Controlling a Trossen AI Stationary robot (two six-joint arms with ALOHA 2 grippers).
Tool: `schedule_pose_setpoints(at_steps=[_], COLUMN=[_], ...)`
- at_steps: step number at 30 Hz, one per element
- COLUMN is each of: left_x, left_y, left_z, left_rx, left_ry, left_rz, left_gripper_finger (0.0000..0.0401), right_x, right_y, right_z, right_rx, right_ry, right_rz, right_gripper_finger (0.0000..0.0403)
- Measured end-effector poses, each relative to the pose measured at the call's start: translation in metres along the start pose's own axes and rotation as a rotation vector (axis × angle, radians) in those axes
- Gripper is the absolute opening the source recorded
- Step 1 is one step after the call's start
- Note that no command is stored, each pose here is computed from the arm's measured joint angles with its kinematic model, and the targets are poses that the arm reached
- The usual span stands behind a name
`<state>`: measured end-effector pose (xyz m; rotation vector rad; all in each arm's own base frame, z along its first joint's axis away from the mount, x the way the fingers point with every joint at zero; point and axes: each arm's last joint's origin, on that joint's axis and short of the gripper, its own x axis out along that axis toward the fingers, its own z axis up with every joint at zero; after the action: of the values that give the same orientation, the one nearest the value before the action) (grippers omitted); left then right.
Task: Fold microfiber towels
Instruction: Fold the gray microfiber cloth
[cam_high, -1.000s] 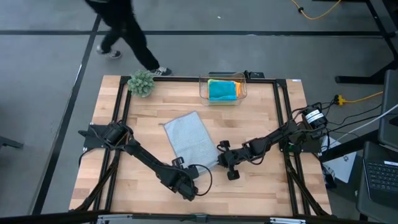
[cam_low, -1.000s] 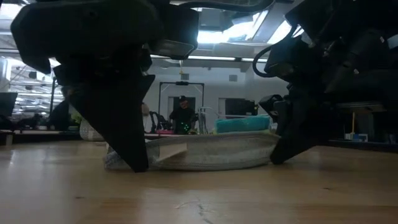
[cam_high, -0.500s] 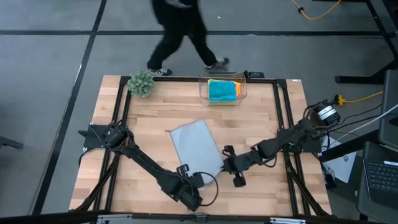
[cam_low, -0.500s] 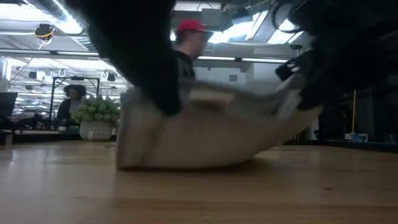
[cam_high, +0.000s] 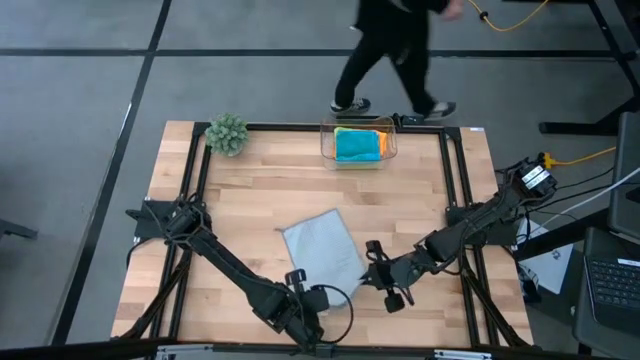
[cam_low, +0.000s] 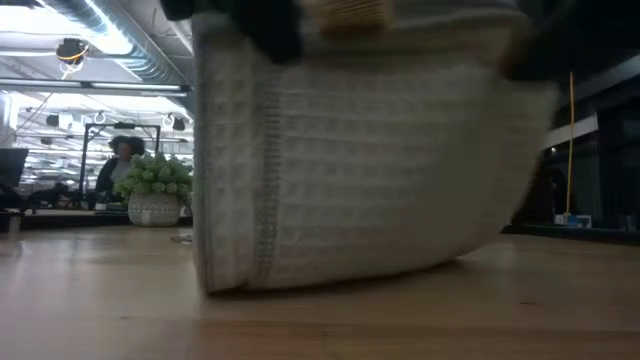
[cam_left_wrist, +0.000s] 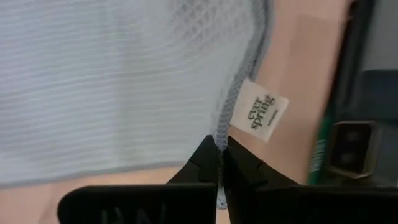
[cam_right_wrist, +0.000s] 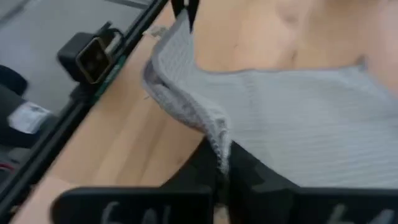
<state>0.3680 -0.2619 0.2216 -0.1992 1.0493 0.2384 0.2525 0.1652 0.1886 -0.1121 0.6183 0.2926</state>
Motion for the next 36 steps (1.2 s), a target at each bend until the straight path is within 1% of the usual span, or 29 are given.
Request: schedule_pose_setpoints(at_steps=[5,7,9,17,19,23,27,30,36], left_x=[-0.01,-0.013,-0.015,-0.011,-0.009,-0.004,0.003,0.007,0.027], left_y=[0.011,0.016,0.022,0.052,0.059,0.07,0.079,0.087,0.108], left_z=[-0.001,0.0,0.0,0.012,0.017,0.026,0.033,0.037,0.032], left_rx=[0.049,0.067,0.084,0.092,0.089,0.098,0.106,0.113,0.108], left_ry=[0.041,0.054,0.074,0.154,0.172,0.206,0.246,0.263,0.345], left_rz=[0.129,0.179,0.231,0.377,0.401,0.396,0.389,0.395,0.45], left_gripper_finger=[0.0,0.0,0.0,0.0,0.0,0.0,0.0,0.0,0.0], right_x=[-0.004,-0.005,-0.004,0.005,0.009,0.024,0.038,0.043,0.048], right_y=[-0.008,-0.015,-0.022,-0.066,-0.077,-0.094,-0.106,-0.113,-0.126], right_z=[0.019,0.025,0.027,0.028,0.027,0.019,0.009,0.006,0.003], right_rx=[-0.141,-0.175,-0.186,-0.146,-0.131,-0.098,-0.102,-0.092,-0.068], right_ry=[0.05,0.052,0.055,0.092,0.102,0.134,0.181,0.184,0.182], right_rz=[-0.198,-0.266,-0.309,-0.415,-0.422,-0.409,-0.431,-0.457,-0.49], right_gripper_finger=[0.001,0.001,0.001,0.001,0.001,0.001,0.001,0.001,0.001])
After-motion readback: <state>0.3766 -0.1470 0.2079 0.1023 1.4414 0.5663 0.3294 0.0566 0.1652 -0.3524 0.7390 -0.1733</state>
